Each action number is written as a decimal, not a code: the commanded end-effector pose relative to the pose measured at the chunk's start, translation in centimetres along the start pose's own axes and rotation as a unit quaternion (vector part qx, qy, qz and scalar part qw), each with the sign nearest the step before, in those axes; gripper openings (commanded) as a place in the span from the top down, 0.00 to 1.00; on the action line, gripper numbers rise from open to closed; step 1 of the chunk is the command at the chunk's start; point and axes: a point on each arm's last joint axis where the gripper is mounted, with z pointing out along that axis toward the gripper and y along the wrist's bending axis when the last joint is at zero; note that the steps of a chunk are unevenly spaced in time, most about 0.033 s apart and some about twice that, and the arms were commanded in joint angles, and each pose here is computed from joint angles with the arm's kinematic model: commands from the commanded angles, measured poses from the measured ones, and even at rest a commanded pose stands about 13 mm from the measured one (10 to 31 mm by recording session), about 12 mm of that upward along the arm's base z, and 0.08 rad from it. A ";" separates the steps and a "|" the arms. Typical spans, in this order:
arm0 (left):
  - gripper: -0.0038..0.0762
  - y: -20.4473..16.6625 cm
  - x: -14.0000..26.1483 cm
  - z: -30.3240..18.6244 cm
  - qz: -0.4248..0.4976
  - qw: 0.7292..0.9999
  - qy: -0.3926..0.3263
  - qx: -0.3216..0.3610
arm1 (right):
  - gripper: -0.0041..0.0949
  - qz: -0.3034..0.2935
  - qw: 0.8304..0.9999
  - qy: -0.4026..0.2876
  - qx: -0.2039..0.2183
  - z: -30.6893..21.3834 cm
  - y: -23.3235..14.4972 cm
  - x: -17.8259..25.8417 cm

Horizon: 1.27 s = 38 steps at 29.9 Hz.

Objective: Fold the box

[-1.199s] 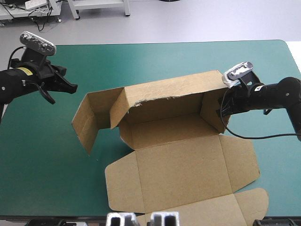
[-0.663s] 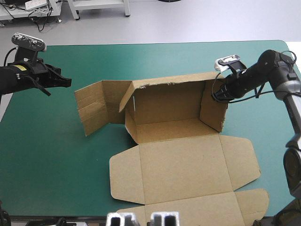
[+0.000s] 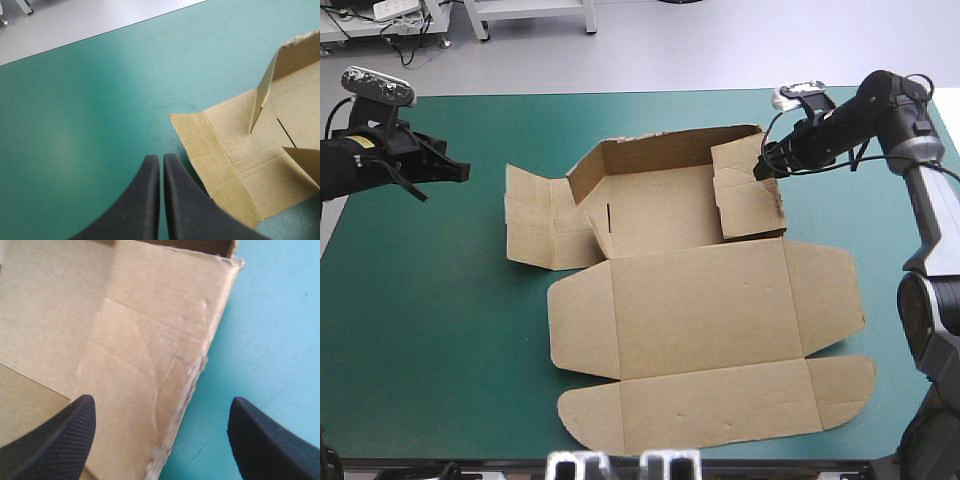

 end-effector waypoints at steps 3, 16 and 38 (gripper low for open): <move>0.94 0.1 -1.0 -1.0 -0.002 0.999 -0.039 -0.012 | 0.26 -0.043 0.998 -0.043 0.001 -4.3 3.3 -0.8; 0.94 -0.2 -0.3 -0.9 0.001 1.000 0.002 0.004 | 0.26 -0.013 0.998 0.063 0.028 3.4 1.4 -0.4; 0.94 -0.5 0.0 -0.9 0.016 1.000 0.015 0.022 | 0.98 -0.006 0.997 0.054 -0.045 5.6 1.7 -0.6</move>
